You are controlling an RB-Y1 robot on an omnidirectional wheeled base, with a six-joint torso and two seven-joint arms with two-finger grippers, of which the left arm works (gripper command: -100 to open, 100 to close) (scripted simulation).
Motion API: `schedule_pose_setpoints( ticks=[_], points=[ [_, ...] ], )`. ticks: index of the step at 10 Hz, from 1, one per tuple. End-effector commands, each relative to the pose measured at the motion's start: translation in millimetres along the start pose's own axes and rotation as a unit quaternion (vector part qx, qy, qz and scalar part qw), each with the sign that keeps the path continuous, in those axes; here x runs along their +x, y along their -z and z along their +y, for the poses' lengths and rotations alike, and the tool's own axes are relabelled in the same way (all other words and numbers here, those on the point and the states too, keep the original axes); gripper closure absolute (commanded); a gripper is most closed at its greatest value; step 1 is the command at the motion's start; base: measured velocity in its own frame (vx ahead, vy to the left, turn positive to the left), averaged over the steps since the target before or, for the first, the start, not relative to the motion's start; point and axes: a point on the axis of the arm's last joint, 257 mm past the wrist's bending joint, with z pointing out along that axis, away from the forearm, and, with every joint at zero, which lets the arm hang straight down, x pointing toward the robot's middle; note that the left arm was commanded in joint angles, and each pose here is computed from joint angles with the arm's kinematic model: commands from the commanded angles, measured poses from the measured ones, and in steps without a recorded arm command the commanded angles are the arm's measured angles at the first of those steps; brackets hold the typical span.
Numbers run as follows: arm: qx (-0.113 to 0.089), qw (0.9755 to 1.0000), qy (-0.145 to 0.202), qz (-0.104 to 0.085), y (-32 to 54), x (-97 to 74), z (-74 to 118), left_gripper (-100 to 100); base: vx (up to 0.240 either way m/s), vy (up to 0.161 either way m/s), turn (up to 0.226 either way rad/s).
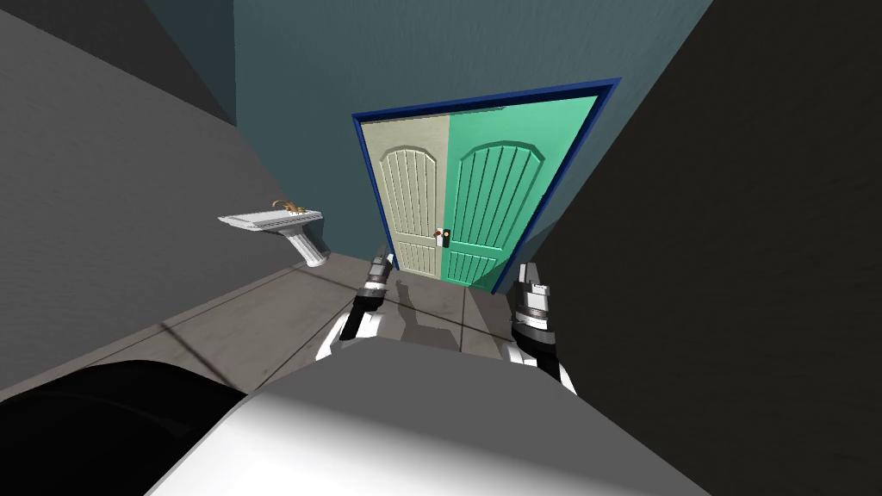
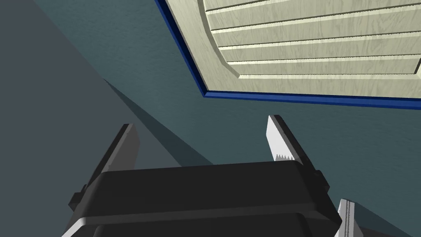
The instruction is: Pull the door open
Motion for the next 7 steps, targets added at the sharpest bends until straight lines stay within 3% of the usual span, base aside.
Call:
schedule_pose_setpoints(
  ticks=[1, 7],
  points=[
    [-0.011, 0.9999, 0.005, 0.004, -1.1, 2.8, 12.5, -100, 0.183, 0.010, -0.031],
    [-0.057, 0.9979, 0.024, 0.017, -1.0, 13.8, 66.6, -100, 0.146, 0.004, -0.048]
  ],
)
